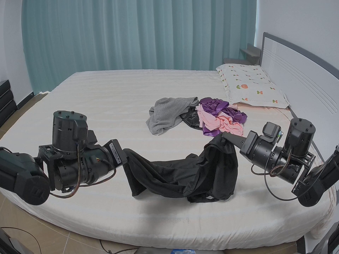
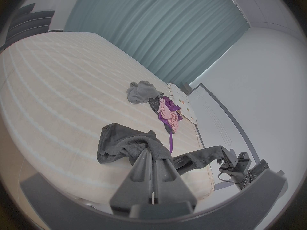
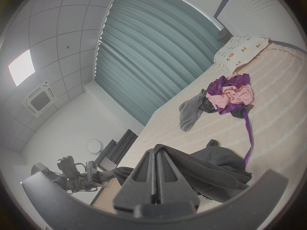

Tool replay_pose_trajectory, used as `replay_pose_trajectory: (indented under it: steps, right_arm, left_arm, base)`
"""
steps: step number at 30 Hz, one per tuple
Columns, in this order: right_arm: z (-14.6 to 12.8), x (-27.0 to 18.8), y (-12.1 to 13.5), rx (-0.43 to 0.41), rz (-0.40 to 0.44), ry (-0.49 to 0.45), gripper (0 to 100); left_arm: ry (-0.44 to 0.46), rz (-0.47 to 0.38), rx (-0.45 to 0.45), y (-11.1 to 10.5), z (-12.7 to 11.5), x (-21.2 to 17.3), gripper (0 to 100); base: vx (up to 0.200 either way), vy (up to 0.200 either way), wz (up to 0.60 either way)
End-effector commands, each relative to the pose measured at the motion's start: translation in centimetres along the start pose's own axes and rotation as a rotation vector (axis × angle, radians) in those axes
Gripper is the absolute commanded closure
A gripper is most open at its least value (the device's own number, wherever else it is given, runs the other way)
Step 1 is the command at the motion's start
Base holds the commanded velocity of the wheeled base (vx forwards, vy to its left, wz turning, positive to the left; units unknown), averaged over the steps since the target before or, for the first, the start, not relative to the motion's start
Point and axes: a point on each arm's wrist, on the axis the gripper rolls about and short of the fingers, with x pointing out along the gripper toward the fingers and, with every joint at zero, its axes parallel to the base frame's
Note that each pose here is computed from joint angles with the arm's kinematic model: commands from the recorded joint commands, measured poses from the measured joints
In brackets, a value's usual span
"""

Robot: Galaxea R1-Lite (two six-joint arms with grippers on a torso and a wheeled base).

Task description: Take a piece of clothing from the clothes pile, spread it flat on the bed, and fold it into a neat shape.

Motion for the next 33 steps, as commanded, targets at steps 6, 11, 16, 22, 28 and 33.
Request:
replay_pose_trajectory:
  steps: [6, 11, 16, 22, 28, 33]
  right_arm:
    - [-0.8, -0.2, -0.9, 0.012, -0.034, 0.027, 100]
    - [-0.8, -0.4, -1.3, 0.015, -0.049, 0.029, 100]
    - [-0.6, -0.4, -1.2, 0.014, -0.047, 0.018, 100]
    - [-0.5, -0.1, -1.5, 0.009, -0.045, 0.012, 100]
    - [-0.5, -0.4, -1.3, 0.010, -0.043, 0.015, 100]
    - [-0.4, -0.5, -1.4, 0.009, -0.048, 0.007, 100]
  left_arm:
    - [0.060, 0.042, -0.003, 2.1, -2.6, -0.1, 100]
    - [0.051, 0.032, -0.080, 2.1, -2.6, -0.2, 100]
    - [0.055, 0.077, -0.098, 3.5, -3.0, -0.3, 100]
    - [-0.019, 0.073, -0.125, 4.2, -1.6, -0.3, 100]
    - [-0.022, 0.057, -0.121, 4.1, -1.9, -0.4, 100]
    - [-0.037, 0.043, -0.131, 4.0, -1.6, -0.9, 100]
  base:
    - [0.000, 0.000, 0.00]
    - [-0.120, 0.000, 0.00]
    - [-0.120, 0.000, 0.00]
    - [0.000, 0.000, 0.00]
    - [0.000, 0.000, 0.00]
    - [0.000, 0.000, 0.00]
